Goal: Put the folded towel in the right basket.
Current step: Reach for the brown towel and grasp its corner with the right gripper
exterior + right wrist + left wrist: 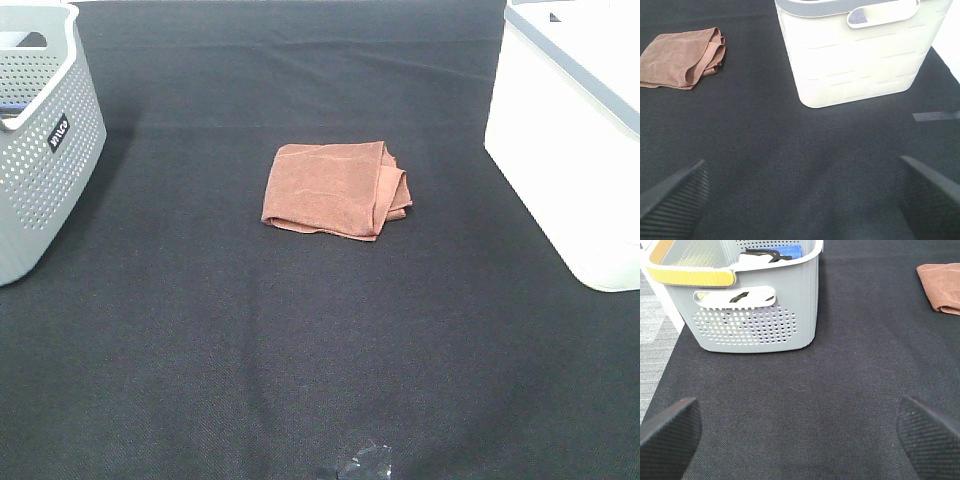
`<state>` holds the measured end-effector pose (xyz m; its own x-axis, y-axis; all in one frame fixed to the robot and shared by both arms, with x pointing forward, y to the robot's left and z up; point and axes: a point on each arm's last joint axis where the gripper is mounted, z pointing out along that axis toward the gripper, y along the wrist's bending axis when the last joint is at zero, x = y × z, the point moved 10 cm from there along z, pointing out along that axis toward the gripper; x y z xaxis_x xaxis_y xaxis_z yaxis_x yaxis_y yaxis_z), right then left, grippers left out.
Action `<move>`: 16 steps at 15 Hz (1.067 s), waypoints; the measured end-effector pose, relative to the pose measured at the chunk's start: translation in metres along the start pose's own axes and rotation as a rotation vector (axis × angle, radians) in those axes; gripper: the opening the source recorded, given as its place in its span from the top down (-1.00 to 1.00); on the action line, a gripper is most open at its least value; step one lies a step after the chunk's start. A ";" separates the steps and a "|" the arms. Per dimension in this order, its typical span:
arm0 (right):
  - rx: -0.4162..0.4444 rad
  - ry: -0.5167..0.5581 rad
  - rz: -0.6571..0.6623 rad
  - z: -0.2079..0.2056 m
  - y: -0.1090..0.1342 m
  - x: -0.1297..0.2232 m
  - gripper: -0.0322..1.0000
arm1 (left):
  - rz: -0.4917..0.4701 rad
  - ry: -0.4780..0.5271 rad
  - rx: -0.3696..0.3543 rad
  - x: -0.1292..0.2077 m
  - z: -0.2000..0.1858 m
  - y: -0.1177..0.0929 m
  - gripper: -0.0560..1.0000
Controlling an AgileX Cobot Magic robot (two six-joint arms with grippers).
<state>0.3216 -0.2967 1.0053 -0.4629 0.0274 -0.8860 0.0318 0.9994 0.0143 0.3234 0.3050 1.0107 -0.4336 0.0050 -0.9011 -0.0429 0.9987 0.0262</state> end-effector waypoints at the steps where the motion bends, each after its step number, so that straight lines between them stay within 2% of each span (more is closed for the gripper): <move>1: 0.000 0.000 0.000 0.000 0.000 0.000 -0.94 | 0.000 0.000 0.000 0.000 0.000 0.000 -0.98; 16: 0.000 0.000 0.000 0.000 0.000 0.000 -0.94 | 0.000 0.000 0.000 0.000 0.000 0.000 -0.98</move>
<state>0.3216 -0.2967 1.0053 -0.4629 0.0274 -0.8860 0.0318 0.9994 0.0143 0.3234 0.3050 1.0107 -0.4336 0.0050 -0.9011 -0.0429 0.9987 0.0262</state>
